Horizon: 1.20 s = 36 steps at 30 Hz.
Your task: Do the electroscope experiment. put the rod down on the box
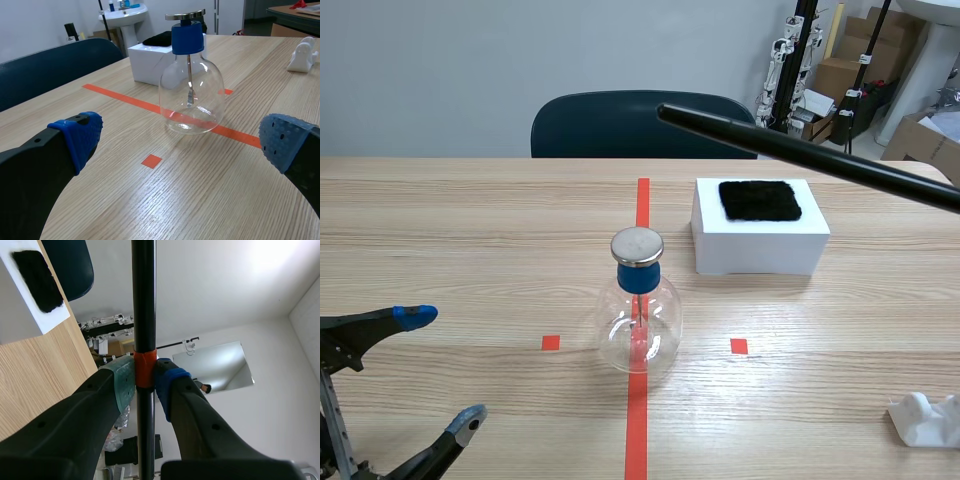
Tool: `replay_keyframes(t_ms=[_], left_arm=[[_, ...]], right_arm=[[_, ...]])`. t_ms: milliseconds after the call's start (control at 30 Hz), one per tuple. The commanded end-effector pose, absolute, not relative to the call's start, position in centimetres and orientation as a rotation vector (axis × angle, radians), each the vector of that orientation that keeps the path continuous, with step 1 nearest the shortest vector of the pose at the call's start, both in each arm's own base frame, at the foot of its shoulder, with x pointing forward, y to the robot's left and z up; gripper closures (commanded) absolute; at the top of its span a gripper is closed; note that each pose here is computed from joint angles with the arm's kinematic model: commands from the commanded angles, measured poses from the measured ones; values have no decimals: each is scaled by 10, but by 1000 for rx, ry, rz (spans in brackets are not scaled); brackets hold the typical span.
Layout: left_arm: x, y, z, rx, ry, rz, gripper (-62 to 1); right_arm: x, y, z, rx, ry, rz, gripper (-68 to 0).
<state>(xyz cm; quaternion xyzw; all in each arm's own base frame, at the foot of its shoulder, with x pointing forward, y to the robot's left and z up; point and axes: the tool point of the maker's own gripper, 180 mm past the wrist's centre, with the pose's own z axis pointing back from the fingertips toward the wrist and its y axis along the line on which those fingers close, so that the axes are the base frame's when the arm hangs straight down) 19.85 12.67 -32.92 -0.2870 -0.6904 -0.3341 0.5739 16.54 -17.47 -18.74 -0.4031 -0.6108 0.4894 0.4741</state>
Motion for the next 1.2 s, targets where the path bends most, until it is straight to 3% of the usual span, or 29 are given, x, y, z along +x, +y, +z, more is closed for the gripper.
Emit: replay_keyframes(t_ms=[0, 1000, 1167], left_arm=[[204, 132, -320, -660, -1657, -781, -623], [204, 132, -320, -660, -1657, -781, -623], [204, 132, -320, -660, -1657, -781, -623]], right_arm=[[165, -176, -180, -1010, -1507, 1197, 2], [163, -175, -182, -1007, -1497, 1217, 3], [165, -183, -180, -1000, -1497, 1141, 3]])
